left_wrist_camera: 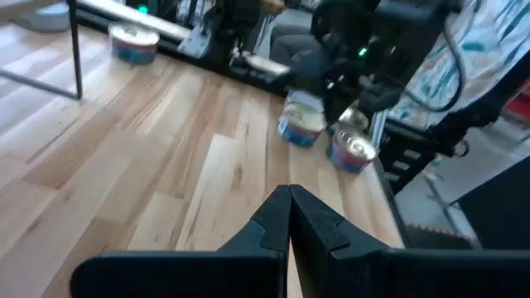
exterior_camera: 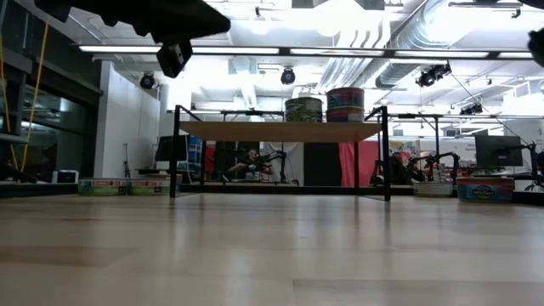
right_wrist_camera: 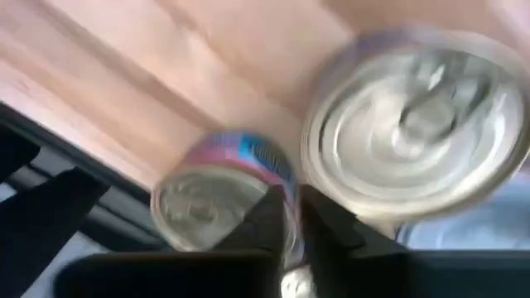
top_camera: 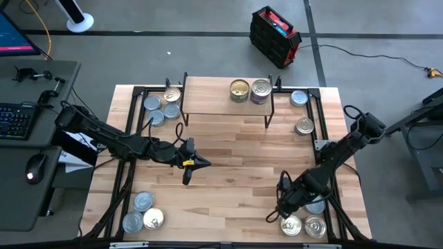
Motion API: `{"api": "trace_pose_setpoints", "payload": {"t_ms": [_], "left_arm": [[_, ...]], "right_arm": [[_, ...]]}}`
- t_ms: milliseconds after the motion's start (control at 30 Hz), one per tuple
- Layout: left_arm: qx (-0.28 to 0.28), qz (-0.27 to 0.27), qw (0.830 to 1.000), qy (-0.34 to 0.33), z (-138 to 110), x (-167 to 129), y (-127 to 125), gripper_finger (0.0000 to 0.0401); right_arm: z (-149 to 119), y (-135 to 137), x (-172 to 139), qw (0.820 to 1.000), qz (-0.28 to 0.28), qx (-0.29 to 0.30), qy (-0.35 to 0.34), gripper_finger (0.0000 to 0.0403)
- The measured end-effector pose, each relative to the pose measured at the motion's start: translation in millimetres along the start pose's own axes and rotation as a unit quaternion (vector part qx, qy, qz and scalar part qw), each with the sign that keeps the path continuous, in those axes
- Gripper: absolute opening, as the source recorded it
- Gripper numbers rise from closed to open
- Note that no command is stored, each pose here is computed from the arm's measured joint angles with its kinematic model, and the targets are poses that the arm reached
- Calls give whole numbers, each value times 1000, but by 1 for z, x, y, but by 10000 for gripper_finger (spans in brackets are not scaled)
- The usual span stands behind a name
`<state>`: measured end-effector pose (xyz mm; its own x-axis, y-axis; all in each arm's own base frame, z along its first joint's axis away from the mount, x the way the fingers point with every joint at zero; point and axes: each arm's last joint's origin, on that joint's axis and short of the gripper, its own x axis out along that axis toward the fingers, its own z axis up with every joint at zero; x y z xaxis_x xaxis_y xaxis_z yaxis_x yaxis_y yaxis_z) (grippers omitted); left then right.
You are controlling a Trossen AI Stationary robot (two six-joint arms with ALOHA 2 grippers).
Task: Stack canned seafood by type on shelf
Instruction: Stack the blue pink tuna can on top of the other blue pink tuna can on the shelf
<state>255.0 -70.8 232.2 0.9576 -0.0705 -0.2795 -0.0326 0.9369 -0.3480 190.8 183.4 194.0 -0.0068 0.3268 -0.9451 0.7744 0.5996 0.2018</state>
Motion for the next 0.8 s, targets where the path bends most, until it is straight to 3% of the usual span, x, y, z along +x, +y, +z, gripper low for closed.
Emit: {"api": "trace_pose_setpoints", "payload": {"t_ms": [200, 333, 500, 667, 800], "left_arm": [[-23, -37, 996, -77, 15, -1, -7, 0], [-29, -60, 992, -110, 22, -7, -14, 0], [6, -76, 994, -75, 18, -24, -26, 0], [3, -24, 999, -47, 16, -60, -32, 0], [2, 8, 997, -73, 21, -91, -34, 0]], "right_arm": [[2, -14, 0, 997, -72, 10, -22, 4], [2, -14, 0, 997, -75, -16, -23, 3], [10, -19, 9, 995, -88, -33, -23, 1], [20, -9, 20, 996, -62, -64, -10, 0], [40, 8, 23, 994, 6, -90, -67, 0]]}}
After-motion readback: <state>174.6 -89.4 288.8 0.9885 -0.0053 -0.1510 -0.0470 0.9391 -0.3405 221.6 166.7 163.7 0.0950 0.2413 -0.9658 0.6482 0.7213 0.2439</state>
